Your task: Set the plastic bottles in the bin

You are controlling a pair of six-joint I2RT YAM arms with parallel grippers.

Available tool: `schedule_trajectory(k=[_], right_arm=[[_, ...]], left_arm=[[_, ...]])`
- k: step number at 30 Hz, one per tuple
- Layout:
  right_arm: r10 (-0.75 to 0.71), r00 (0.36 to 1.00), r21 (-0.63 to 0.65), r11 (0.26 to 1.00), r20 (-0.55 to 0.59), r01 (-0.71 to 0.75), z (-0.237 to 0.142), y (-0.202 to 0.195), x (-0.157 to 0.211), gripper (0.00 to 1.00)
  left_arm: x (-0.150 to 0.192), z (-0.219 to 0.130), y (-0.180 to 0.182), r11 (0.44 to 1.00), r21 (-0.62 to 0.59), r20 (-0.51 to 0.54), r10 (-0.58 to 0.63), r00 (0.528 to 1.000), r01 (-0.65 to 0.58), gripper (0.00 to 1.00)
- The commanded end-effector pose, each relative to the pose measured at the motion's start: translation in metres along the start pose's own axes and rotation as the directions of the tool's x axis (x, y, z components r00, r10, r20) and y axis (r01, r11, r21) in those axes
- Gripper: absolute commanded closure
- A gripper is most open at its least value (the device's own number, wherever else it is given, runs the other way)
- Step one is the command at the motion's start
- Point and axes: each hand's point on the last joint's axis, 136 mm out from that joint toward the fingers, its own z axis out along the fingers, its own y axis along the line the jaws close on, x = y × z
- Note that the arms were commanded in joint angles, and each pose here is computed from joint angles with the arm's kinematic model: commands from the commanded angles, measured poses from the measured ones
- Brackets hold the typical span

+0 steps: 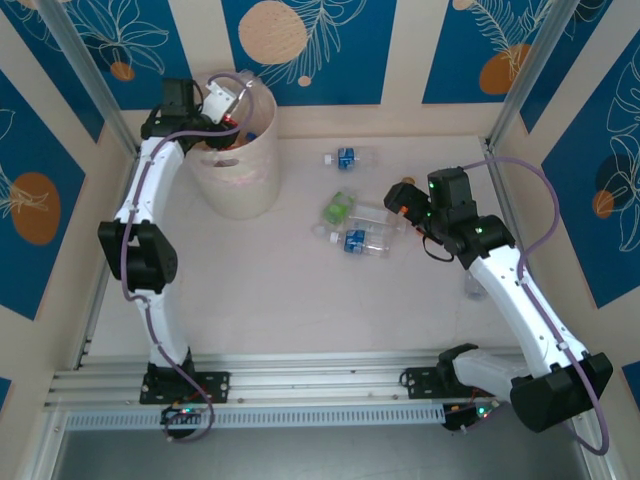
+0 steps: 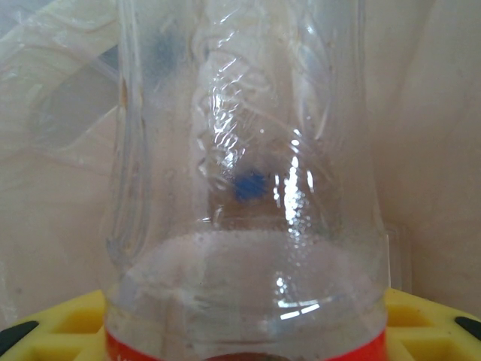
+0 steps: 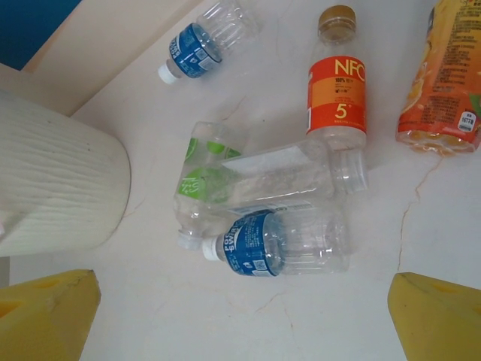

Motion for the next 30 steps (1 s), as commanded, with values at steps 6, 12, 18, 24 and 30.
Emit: schedule_trajectory(k=[6, 12, 18, 24, 30], right_arm=[[-0.004, 1.000, 0.026, 1.000, 0.013, 0.003, -0.002, -0.008, -0.002, 0.01], [-0.017, 1.000, 0.064, 0.998, 0.011, 0.016, 0.006, -0.015, -0.001, 0.01], [-0.029, 0.999, 0.133, 0.991, -0.016, 0.031, 0.025, -0.029, 0.005, 0.01], [0.002, 0.999, 0.188, 0.982, -0.049, 0.007, 0.039, -0.048, 0.008, 0.01], [0.057, 0.996, 0.253, 0.967, -0.063, -0.040, 0.042, -0.076, 0.006, 0.01]], left_arm=[[0.032, 0.018, 0.000, 1.000, 0.019, -0.084, 0.024, 0.996, -0.023, 0.38], [0.034, 0.021, 0.001, 1.000, 0.011, -0.091, 0.024, 0.996, -0.023, 0.32], [0.036, 0.024, 0.003, 1.000, 0.000, -0.097, 0.015, 0.995, -0.015, 0.28], [0.037, 0.026, 0.005, 1.000, -0.008, -0.101, 0.009, 0.995, -0.010, 0.28], [0.025, 0.015, 0.025, 0.994, -0.113, -0.088, -0.020, 0.996, 0.010, 0.27]])
